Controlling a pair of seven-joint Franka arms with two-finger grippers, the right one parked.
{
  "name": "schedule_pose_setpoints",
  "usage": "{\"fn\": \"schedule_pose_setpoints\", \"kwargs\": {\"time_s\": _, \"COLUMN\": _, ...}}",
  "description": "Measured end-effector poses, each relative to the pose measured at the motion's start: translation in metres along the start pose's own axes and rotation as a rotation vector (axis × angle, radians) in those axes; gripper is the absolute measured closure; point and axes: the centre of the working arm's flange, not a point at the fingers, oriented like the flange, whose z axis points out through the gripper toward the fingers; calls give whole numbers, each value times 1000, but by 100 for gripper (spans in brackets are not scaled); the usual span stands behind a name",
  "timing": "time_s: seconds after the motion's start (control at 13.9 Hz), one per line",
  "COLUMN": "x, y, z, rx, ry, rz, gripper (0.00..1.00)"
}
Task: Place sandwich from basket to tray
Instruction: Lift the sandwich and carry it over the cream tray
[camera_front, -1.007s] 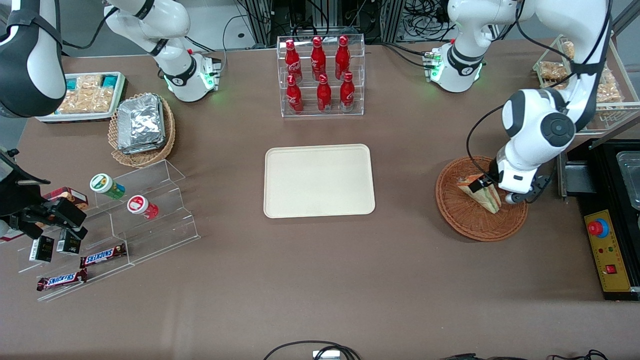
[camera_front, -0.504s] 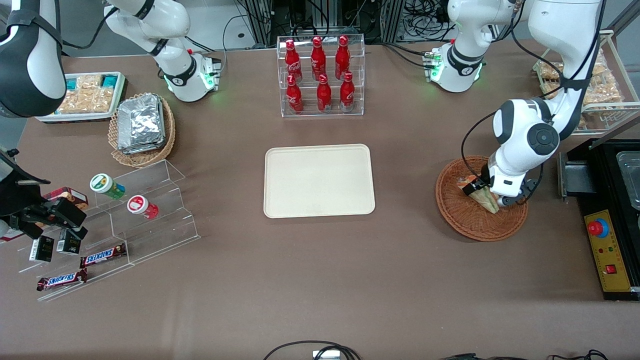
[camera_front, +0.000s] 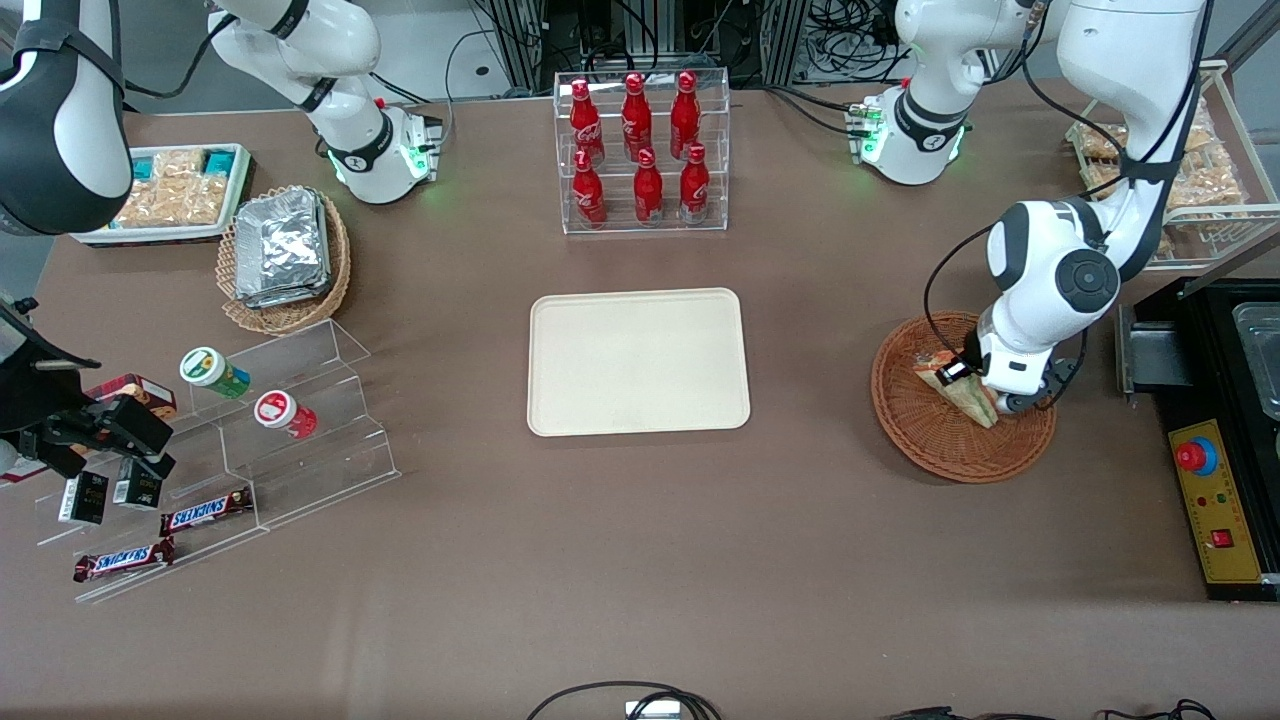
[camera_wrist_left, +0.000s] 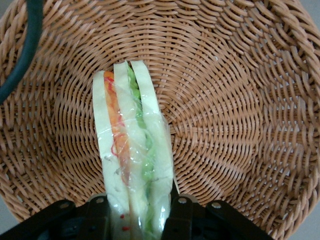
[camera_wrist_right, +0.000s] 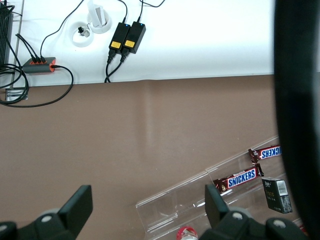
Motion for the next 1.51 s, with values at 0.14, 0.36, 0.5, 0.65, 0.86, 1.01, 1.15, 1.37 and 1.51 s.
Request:
{"fn": "schedule_pose_setpoints", "kwargs": {"time_s": 0.14, "x": 0, "y": 0, "z": -10, "rx": 15, "ry": -8, "rz": 10, "gripper": 68}}
{"fn": "schedule_pose_setpoints", "kwargs": {"time_s": 0.36, "x": 0, "y": 4, "z": -59, "rx": 34, "ry": -8, "rz": 55, "gripper": 77}}
{"fn": "schedule_pose_setpoints", "kwargs": {"time_s": 0.5, "x": -6, "y": 15, "z": -101, "rx": 43, "ry": -10, "rz": 118, "gripper": 80}}
{"fn": "schedule_pose_setpoints", "kwargs": {"time_s": 0.65, "x": -24, "y": 47, "z": -136, "rx": 54, "ry": -8, "rz": 215, "gripper": 80}}
{"fn": "schedule_pose_setpoints", "kwargs": {"time_s": 0.86, "x": -71, "y": 113, "z": -152, "rx": 42, "ry": 30, "rz": 403, "gripper": 80}}
{"fn": "schedule_pose_setpoints", "kwargs": {"time_s": 1.01, "x": -100, "y": 142, "z": -151, "rx": 34, "ry": 43, "rz": 486, "gripper": 80}}
{"fn": "schedule_pose_setpoints", "kwargs": {"time_s": 1.15, "x": -122, "y": 160, "z": -146, "rx": 37, "ry": 39, "rz": 553, "gripper": 80}}
{"fn": "schedule_pose_setpoints", "kwargs": {"time_s": 1.37, "x": -159, "y": 191, "z": -134, "rx": 34, "ry": 58, "rz": 675, "gripper": 80}}
{"fn": "schedule_pose_setpoints", "kwargs": {"time_s": 1.51, "x": -189, "y": 213, "z": -121, "rx": 36, "ry": 60, "rz": 758, "gripper": 80}}
